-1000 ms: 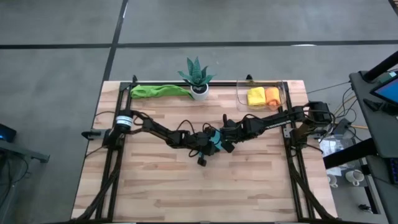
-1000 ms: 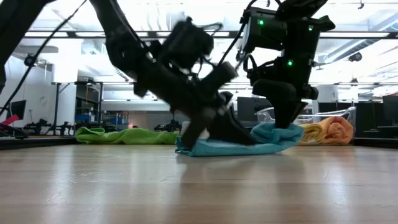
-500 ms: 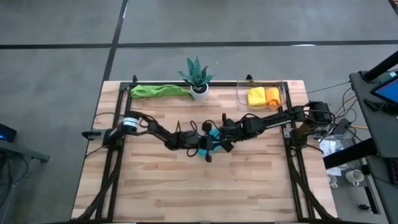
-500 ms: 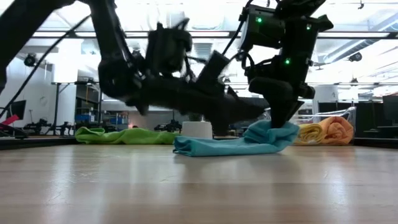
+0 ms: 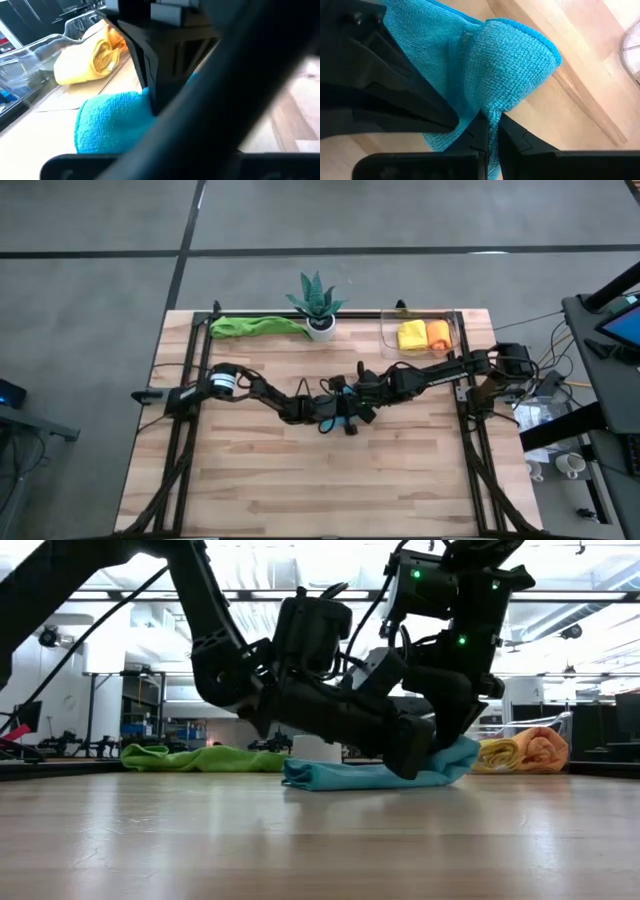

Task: Roll microfiber towels into tight, uniform cylinder then place into a basket
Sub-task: Roll the blue microfiber cloth

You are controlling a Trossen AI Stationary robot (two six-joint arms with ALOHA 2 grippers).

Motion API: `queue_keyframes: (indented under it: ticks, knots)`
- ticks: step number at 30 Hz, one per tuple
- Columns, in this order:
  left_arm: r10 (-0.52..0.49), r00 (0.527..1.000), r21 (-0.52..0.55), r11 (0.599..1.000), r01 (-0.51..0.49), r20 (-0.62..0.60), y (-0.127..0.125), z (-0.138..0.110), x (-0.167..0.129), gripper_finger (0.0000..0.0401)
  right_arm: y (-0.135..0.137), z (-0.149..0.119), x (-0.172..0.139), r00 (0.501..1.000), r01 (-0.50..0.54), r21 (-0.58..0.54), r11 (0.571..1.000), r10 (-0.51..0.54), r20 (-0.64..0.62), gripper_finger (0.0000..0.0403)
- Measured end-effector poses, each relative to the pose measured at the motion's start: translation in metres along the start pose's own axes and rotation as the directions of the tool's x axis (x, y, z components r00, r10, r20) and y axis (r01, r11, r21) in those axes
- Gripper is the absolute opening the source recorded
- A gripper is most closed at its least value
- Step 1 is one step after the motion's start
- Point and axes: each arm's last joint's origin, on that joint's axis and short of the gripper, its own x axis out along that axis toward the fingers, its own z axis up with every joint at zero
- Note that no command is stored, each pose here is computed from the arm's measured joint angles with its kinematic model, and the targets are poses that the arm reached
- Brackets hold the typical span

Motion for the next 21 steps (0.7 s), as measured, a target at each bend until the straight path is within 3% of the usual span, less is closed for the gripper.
queue_keyframes:
  ticks: [6, 12, 17, 21]
  knots:
    - [-0.147, 0.989, -0.035, 0.988, 0.148, 0.036, -0.003, 0.002, 0.001, 0.0000, 0.002, 0.001, 0.000, 1.000, -0.022, 0.004, 1.000, 0.022, 0.007, 0.0013]
    - [-0.180, 0.984, -0.048, 0.982, 0.180, 0.008, -0.003, 0.000, 0.001, 0.0000, 0.002, 0.001, 0.000, 1.000, -0.031, 0.001, 1.000, 0.031, 0.002, 0.0013]
    - [-0.409, 0.912, -0.003, 0.912, 0.410, 0.042, -0.007, 0.007, -0.005, 0.0000, 0.004, 0.002, 0.000, 0.998, -0.055, -0.003, 0.998, 0.055, 0.008, 0.0013]
    - [-0.466, 0.876, -0.004, 0.883, 0.469, -0.121, -0.001, 0.022, -0.021, 0.0000, 0.003, 0.002, -0.001, 0.999, -0.046, -0.005, 0.999, 0.046, 0.003, 0.0013]
